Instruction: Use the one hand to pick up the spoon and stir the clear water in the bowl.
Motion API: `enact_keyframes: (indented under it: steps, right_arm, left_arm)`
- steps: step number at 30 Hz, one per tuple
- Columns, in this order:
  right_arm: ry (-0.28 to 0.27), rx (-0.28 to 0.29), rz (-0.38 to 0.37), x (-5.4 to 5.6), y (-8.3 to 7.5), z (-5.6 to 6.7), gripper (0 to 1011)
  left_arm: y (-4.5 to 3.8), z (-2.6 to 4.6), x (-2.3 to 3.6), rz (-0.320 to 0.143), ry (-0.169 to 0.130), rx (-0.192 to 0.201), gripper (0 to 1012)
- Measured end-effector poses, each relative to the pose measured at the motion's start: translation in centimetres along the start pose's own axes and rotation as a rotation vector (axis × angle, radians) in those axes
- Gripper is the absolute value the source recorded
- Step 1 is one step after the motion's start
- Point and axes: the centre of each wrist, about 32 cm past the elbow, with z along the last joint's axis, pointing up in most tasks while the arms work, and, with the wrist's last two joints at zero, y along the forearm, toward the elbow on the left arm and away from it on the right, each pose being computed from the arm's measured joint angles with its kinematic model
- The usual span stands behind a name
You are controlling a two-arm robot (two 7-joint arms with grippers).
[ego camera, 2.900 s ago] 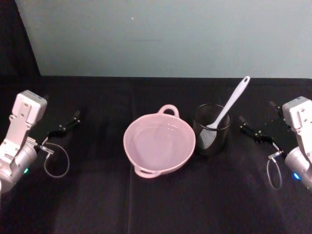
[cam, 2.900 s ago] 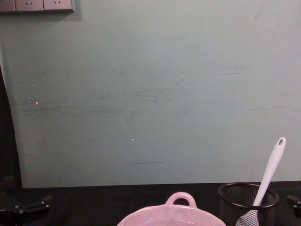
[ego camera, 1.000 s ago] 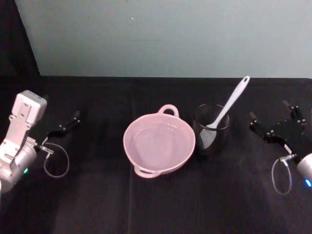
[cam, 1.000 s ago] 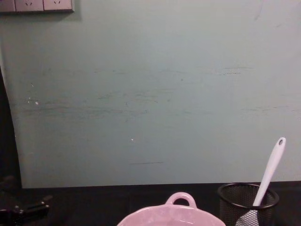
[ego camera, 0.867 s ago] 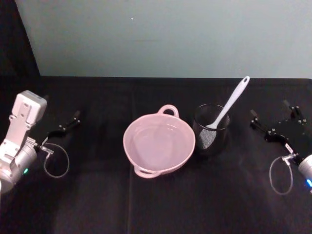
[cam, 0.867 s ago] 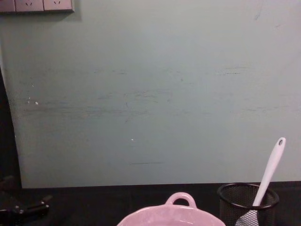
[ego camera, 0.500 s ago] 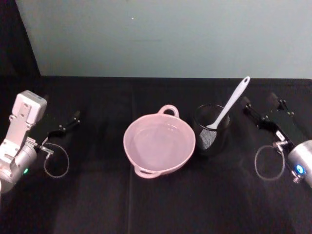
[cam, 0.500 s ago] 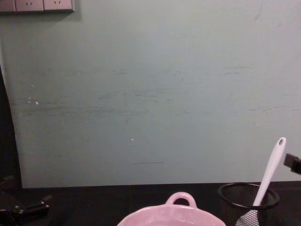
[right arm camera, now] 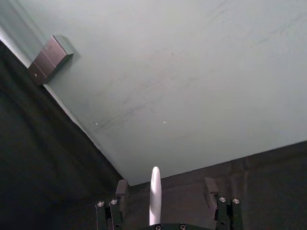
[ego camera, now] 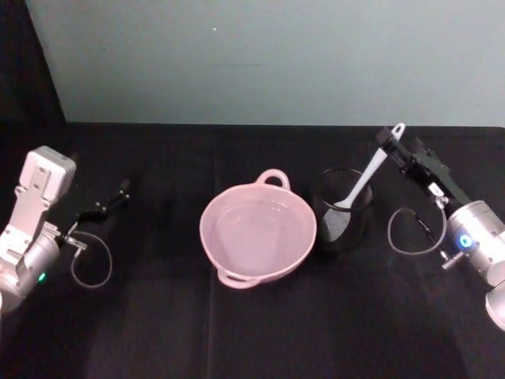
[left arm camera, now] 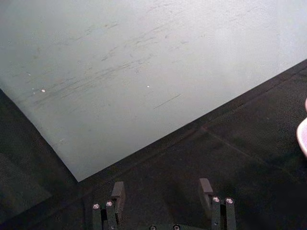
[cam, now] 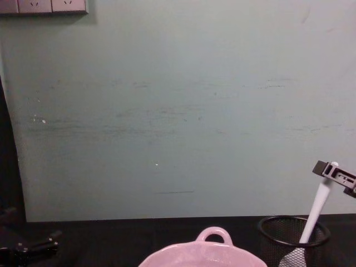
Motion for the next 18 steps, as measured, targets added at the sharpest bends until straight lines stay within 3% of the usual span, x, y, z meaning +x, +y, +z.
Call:
enact_keyframes:
  steps: [6,11,18]
  right_arm:
    - [0.049,-0.02,0.001,-0.04,0.31,-0.19,998]
    - [0.071,-0.018,0.005,-0.02,0.46,-0.37,916]
    - [0.091,-0.019,0.01,-0.15,0.68,-0.51,691]
  left_arm:
    - [0.0,0.0,0.0,0.0,0.0,0.0,1011]
    - [0.0,0.0,0.0,0.0,0.0,0.0,1011]
    - [0.0,0.0,0.0,0.0,0.0,0.0,1011]
